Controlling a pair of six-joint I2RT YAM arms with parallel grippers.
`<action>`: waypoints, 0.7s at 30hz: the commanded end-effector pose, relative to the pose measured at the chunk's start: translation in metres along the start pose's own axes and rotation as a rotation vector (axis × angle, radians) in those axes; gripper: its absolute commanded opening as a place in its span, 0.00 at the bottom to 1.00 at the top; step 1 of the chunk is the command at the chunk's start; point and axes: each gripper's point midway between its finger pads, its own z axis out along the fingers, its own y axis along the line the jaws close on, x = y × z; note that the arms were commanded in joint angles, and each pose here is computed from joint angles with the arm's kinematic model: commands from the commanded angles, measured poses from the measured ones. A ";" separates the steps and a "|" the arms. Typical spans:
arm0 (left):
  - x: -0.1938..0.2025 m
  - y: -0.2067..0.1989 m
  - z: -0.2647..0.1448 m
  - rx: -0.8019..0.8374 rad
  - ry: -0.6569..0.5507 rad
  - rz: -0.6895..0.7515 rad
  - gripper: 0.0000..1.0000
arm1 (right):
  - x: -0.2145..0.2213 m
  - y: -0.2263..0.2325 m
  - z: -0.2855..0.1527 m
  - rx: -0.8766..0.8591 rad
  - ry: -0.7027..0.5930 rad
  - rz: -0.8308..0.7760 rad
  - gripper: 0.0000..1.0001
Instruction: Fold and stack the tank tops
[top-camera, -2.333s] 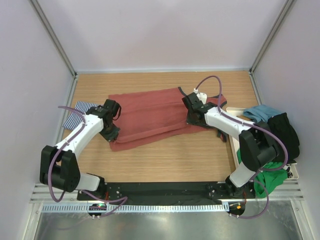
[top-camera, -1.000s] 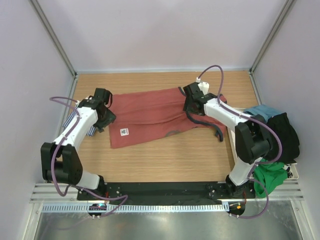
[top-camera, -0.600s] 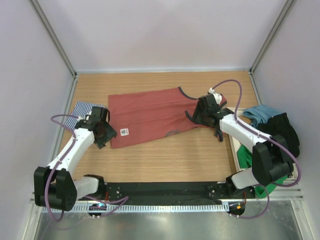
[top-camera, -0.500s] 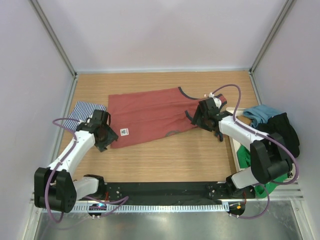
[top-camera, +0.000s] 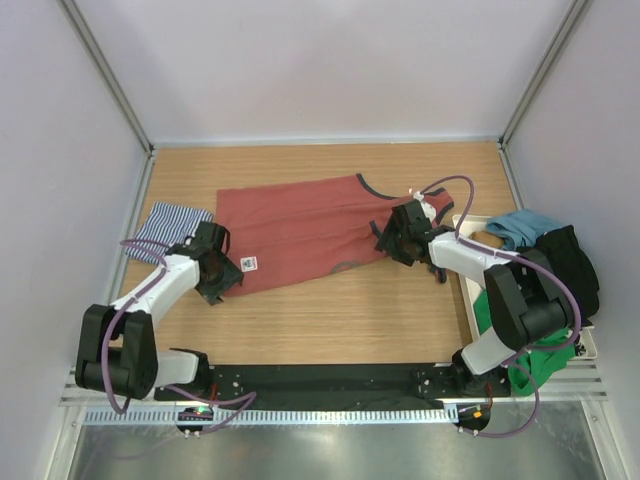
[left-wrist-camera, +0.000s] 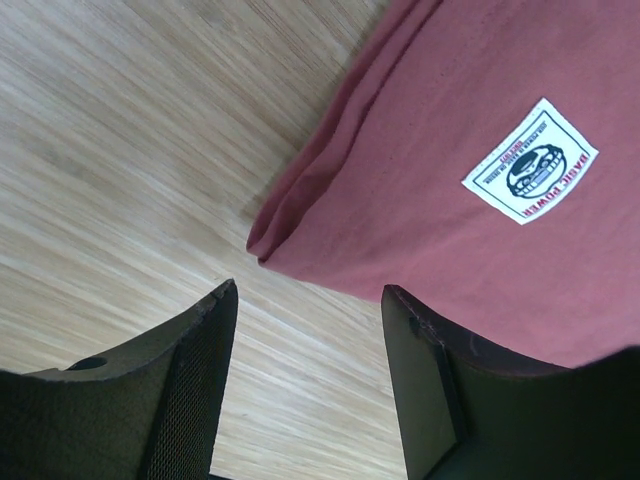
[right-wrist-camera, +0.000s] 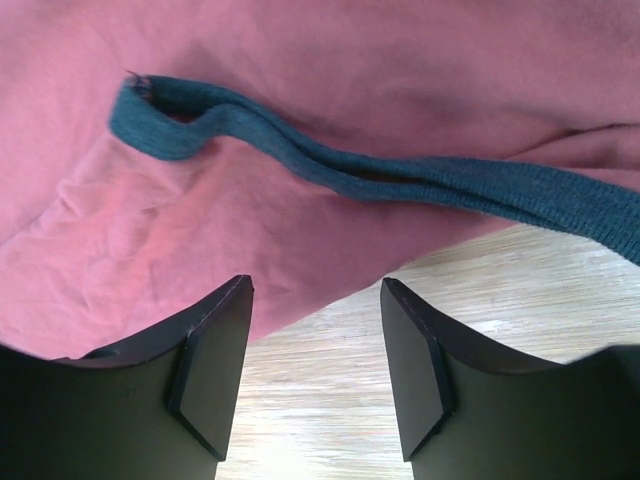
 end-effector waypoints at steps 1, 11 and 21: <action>-0.005 -0.007 0.008 0.005 -0.021 -0.018 0.61 | -0.004 0.004 0.004 -0.014 -0.025 0.031 0.61; -0.019 0.010 0.030 -0.143 -0.083 -0.010 0.52 | -0.003 -0.012 0.016 0.057 -0.058 0.045 0.25; -0.051 0.010 0.031 -0.215 -0.195 -0.001 0.27 | 0.044 -0.011 -0.010 0.047 -0.024 0.003 0.07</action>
